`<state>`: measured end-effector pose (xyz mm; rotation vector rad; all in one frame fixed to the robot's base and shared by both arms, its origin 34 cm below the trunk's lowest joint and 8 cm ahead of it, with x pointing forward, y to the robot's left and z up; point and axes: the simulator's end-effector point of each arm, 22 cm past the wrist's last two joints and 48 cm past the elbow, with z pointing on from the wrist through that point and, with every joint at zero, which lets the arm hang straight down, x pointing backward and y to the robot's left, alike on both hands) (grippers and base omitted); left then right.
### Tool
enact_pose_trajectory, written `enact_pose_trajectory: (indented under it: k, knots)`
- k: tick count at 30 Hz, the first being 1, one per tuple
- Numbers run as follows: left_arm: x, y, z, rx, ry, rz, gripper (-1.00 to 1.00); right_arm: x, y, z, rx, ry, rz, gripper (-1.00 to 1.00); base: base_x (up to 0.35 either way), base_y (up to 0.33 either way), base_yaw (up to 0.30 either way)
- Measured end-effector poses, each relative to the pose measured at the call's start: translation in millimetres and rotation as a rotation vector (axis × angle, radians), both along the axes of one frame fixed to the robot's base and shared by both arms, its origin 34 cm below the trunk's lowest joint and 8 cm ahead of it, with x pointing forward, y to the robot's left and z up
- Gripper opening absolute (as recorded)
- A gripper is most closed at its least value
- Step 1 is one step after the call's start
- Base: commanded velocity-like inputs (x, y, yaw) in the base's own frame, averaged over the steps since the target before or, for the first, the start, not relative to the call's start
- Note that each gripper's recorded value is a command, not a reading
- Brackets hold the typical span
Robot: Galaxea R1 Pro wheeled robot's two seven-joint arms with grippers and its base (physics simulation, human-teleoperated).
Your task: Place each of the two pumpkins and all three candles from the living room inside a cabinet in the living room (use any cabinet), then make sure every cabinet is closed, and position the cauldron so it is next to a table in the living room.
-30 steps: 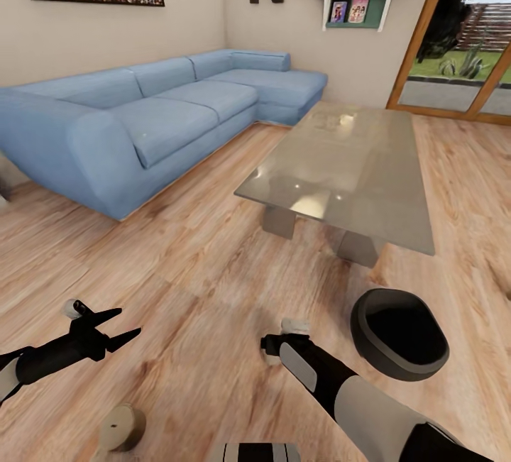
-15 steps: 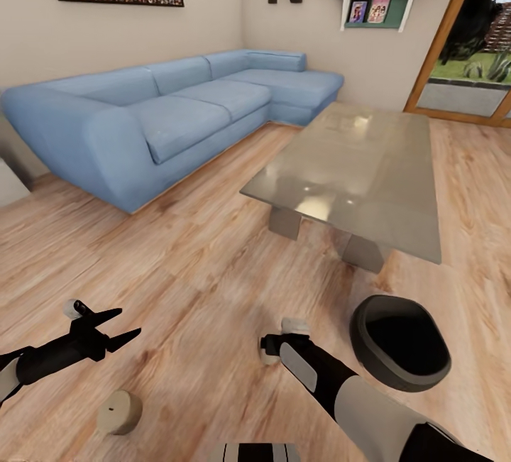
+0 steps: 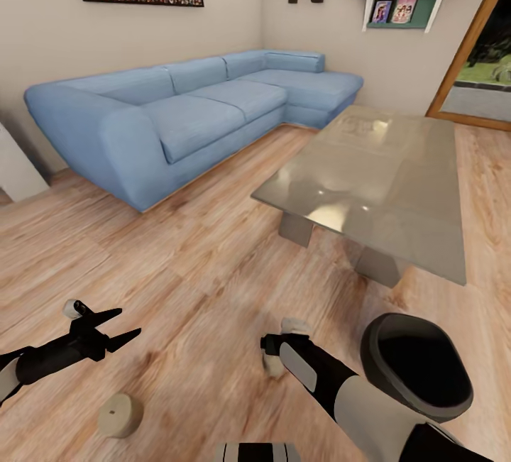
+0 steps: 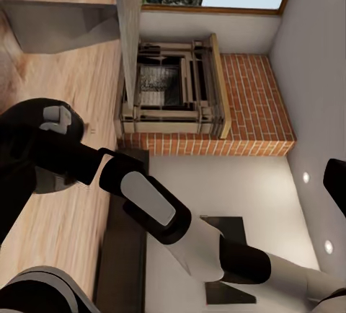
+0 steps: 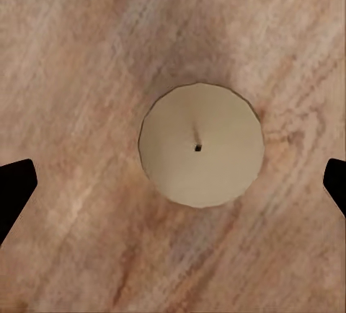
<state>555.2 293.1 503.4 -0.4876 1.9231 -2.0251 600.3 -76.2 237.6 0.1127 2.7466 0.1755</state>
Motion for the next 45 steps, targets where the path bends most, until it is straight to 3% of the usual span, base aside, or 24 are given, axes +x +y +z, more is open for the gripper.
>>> enact_pose_trajectory:
  k: [32, 45]
  knots:
    - [1, 1, 1, -0.003, 0.000, 0.004, 1.00, 3, -1, 1, 0.002, -0.015, -0.009, 1.00, 0.068, -0.060, 0.004]
    - [0, 1, -26, -0.004, 0.053, 0.004, 1.00, -11, 3, -27, 0.015, 0.036, -0.004, 1.00, 0.000, 0.000, 0.000]
